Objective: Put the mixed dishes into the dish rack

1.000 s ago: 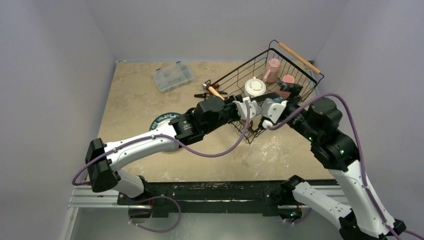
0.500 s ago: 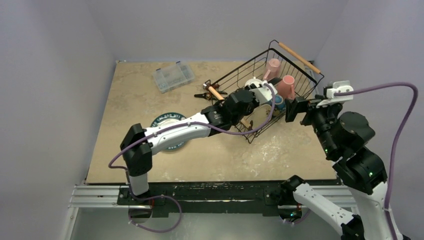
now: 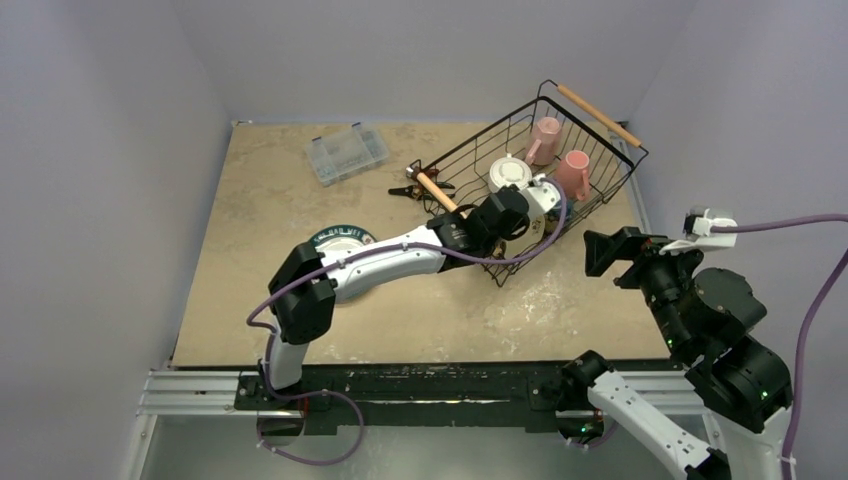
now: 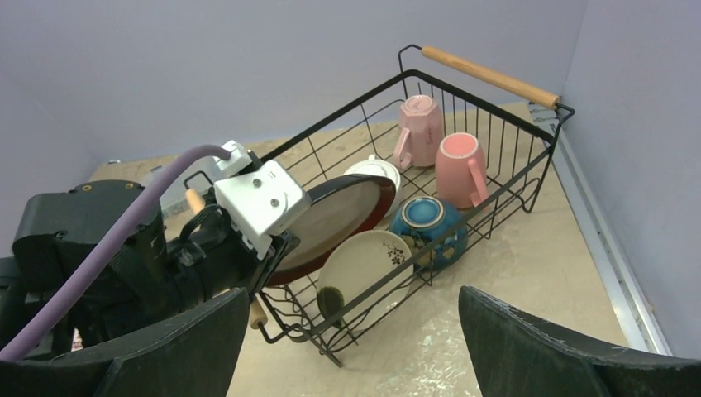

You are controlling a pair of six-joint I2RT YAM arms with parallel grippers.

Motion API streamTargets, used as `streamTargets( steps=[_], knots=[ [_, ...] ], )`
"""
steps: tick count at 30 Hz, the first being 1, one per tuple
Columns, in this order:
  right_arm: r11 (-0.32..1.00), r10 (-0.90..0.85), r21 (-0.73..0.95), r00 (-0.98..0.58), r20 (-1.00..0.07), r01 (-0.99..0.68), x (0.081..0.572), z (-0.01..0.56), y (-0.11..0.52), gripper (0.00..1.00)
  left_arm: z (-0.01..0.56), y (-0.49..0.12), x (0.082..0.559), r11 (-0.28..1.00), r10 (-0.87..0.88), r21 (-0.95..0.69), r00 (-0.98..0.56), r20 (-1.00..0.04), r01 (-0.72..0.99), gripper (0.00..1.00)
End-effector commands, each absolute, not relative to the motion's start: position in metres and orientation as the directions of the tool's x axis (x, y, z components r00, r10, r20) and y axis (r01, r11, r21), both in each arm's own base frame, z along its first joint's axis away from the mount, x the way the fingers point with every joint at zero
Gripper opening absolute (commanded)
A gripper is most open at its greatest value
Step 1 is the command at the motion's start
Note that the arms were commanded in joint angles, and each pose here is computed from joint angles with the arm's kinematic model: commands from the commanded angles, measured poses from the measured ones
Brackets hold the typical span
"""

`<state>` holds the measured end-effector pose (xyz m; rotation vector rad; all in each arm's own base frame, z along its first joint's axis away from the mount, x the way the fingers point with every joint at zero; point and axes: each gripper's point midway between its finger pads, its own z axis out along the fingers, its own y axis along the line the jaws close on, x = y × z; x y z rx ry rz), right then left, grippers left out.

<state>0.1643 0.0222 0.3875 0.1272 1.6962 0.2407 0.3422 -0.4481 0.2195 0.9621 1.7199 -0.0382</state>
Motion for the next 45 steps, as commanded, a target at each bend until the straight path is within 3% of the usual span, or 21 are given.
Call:
streamTargets(
  steps=[1, 11, 27, 45],
  knots=[
    [0.965, 0.261, 0.263, -0.147, -0.954, 0.007, 0.171, 0.385, 0.019, 0.99, 0.327, -0.472, 0.317, 0.760, 0.285, 0.244, 0.029, -0.958, 0.602, 0.00],
    [0.964, 0.263, 0.264, -0.174, -0.949, 0.018, 0.175, 0.369, 0.022, 0.99, 0.322, -0.478, 0.291, 0.743, 0.240, 0.162, -0.033, -0.970, 0.650, 0.00],
    [0.968, 0.244, 0.250, -0.204, -0.948, -0.004, 0.178, 0.361, 0.029, 0.99, 0.287, -0.459, 0.332, 0.755, 0.393, 0.324, 0.001, -0.919, 0.570, 0.00],
    [0.969, 0.235, 0.246, -0.213, -0.948, -0.026, 0.183, 0.357, 0.036, 0.99, 0.232, -0.476, 0.329, 0.739, 0.442, 0.302, -0.095, -0.892, 0.603, 0.00]
  ],
)
